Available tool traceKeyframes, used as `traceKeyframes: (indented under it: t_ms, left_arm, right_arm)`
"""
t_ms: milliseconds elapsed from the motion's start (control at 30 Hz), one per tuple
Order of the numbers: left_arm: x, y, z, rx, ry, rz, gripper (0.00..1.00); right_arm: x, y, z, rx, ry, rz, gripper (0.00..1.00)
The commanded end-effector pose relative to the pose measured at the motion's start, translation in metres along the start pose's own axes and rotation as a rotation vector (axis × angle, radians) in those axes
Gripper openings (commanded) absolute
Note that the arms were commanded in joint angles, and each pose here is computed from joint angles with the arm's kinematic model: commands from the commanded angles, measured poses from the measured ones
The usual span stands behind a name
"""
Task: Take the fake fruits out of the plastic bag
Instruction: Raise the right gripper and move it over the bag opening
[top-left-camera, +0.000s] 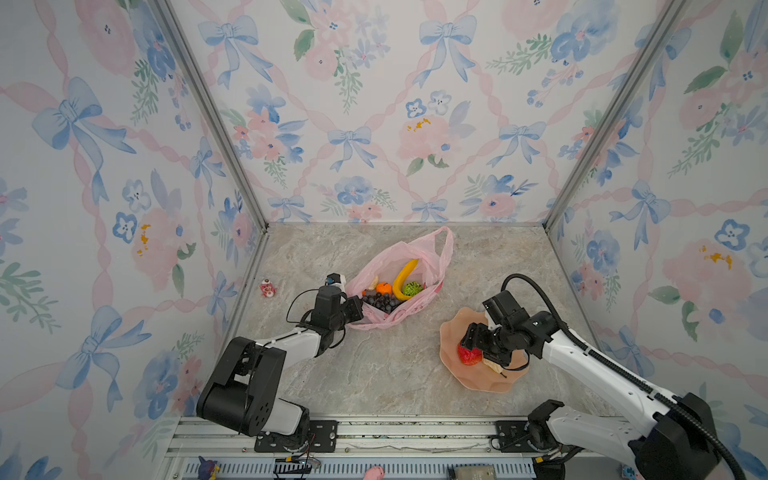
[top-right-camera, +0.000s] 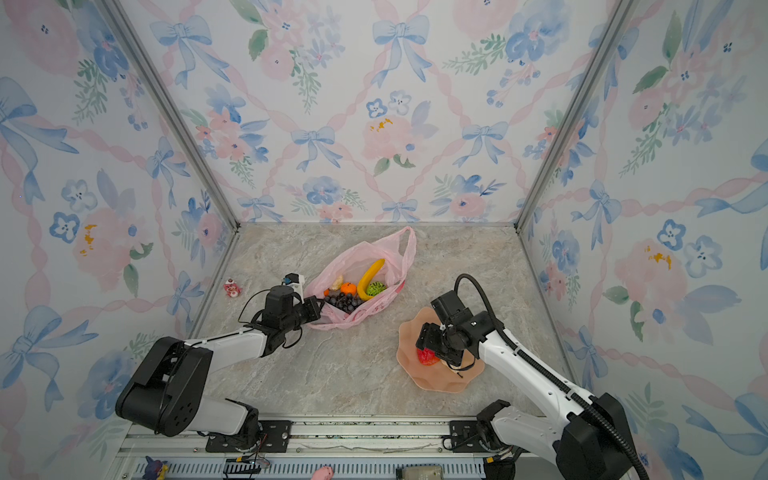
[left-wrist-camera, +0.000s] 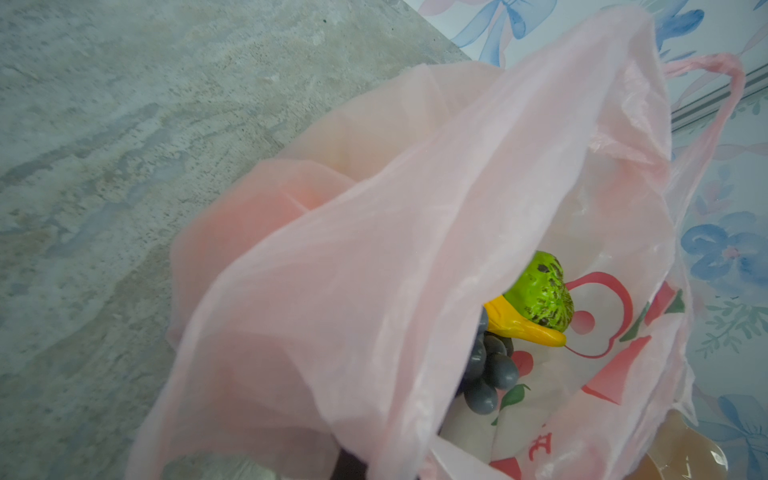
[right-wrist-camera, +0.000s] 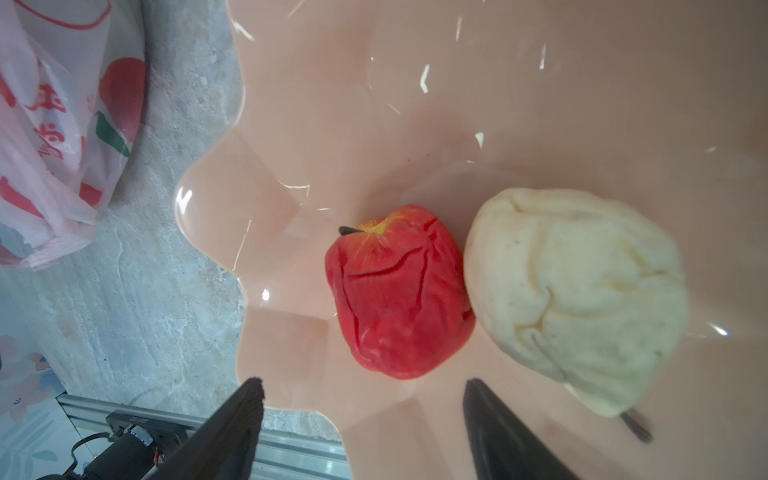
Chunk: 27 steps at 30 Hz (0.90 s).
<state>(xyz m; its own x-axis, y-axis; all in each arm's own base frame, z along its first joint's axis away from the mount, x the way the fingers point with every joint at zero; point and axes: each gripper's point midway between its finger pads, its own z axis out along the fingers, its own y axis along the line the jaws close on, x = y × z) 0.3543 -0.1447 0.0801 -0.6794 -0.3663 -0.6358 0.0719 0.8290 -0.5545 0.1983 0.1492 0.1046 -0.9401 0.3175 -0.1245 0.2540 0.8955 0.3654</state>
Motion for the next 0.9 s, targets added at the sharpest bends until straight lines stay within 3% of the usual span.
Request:
traceKeyframes:
  t_ms: [0, 467, 700, 867]
  left_arm:
    - [0.001, -0.007, 0.002, 0.019, 0.008, 0.009, 0.0]
    - [0.008, -0.034, 0.003, 0.023, 0.009, 0.129, 0.0]
    - [0.009, -0.043, 0.002, 0.015, 0.008, 0.18, 0.0]
    - [0.01, -0.046, 0.001, 0.02, 0.01, 0.183, 0.0]
  right_arm:
    - [-0.016, 0.014, -0.014, 0.008, -0.05, -0.068, 0.78]
    - [-0.089, 0.158, -0.015, -0.141, -0.189, -0.327, 0.7]
    - [-0.127, 0.198, 0.029, -0.08, -0.178, -0.449, 0.68]
    - [-0.148, 0.204, 0.061, -0.015, -0.152, -0.476, 0.67]
